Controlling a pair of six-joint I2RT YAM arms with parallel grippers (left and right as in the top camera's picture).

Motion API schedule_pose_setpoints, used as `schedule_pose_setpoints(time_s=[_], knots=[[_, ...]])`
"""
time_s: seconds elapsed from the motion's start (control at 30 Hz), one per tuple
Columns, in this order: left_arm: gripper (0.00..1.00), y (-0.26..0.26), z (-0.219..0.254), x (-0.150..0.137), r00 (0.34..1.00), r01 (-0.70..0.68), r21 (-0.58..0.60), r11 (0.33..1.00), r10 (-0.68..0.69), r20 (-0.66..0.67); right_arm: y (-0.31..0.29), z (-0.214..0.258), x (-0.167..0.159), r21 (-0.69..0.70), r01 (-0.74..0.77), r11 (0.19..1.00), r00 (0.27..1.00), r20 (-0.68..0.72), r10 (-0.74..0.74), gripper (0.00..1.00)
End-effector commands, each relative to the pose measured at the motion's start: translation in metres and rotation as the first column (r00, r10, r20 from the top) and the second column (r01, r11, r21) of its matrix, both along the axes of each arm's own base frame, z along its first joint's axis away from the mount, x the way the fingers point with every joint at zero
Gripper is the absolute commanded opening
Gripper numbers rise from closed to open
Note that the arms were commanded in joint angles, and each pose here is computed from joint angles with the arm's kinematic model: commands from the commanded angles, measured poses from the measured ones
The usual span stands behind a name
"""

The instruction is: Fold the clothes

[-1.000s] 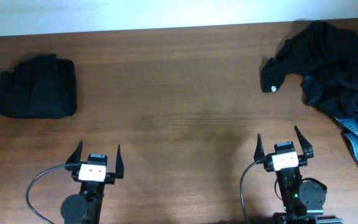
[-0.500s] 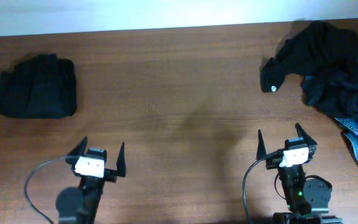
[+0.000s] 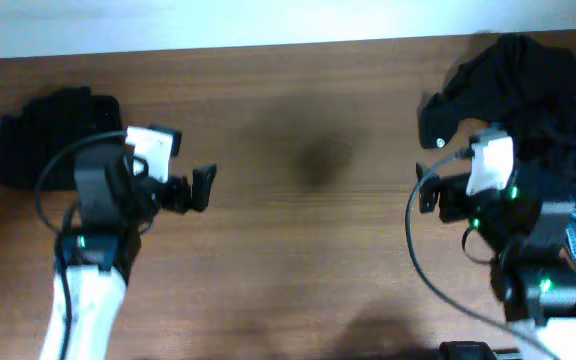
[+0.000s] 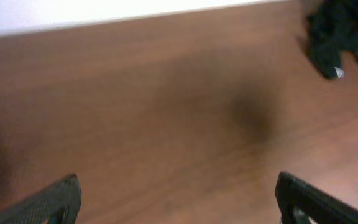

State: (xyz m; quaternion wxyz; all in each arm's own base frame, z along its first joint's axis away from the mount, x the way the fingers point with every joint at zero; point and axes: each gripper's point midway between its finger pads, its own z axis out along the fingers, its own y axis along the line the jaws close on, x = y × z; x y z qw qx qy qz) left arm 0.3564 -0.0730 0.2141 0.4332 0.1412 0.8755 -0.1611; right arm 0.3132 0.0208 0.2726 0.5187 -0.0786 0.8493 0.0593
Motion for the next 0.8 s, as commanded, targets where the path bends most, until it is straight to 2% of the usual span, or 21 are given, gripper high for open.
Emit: schedule_pose_setpoints(time_s=[0.0, 0.13, 0.23, 0.3, 0.4, 0.57, 0.77], knots=[[0.99, -0.022, 0.026, 0.017, 0.993, 0.089, -0.074, 0.993, -0.094, -0.074, 0.025, 0.021, 0.012, 0.113, -0.109, 0.988, 0.993, -0.020, 0.112, 0.99], [0.99, -0.034, 0.033, 0.024, 0.985, 0.139, -0.128, 0.982, -0.150, -0.087, 0.043, 0.017, 0.016, 0.187, -0.203, 0.961, 0.976, -0.044, 0.214, 0.99], [0.99, -0.039, 0.033, 0.026, 0.982, 0.158, -0.140, 0.977, -0.170, -0.080, 0.039, 0.005, 0.024, 0.188, -0.173, 0.967, 0.978, -0.080, 0.191, 0.99], [0.99, -0.036, 0.031, 0.028, 0.984, 0.146, -0.131, 0.981, -0.158, -0.082, 0.025, -0.001, 0.031, 0.193, -0.070, 0.979, 0.989, -0.115, 0.094, 0.99], [0.99, -0.021, 0.028, 0.042, 0.993, 0.019, -0.094, 0.995, -0.030, -0.118, -0.010, -0.005, 0.045, 0.156, 0.158, 0.975, 0.979, -0.153, -0.134, 0.99], [0.99, -0.025, 0.037, 0.062, 0.991, -0.043, -0.041, 0.998, 0.037, -0.126, -0.072, 0.006, 0.067, 0.094, 0.441, 0.893, 0.892, -0.159, -0.424, 0.99], [0.99, -0.027, 0.015, 0.068, 0.976, -0.083, 0.078, 0.994, 0.097, -0.193, -0.153, -0.004, 0.094, 0.097, 0.603, 0.792, 0.791, -0.200, -0.578, 0.99]])
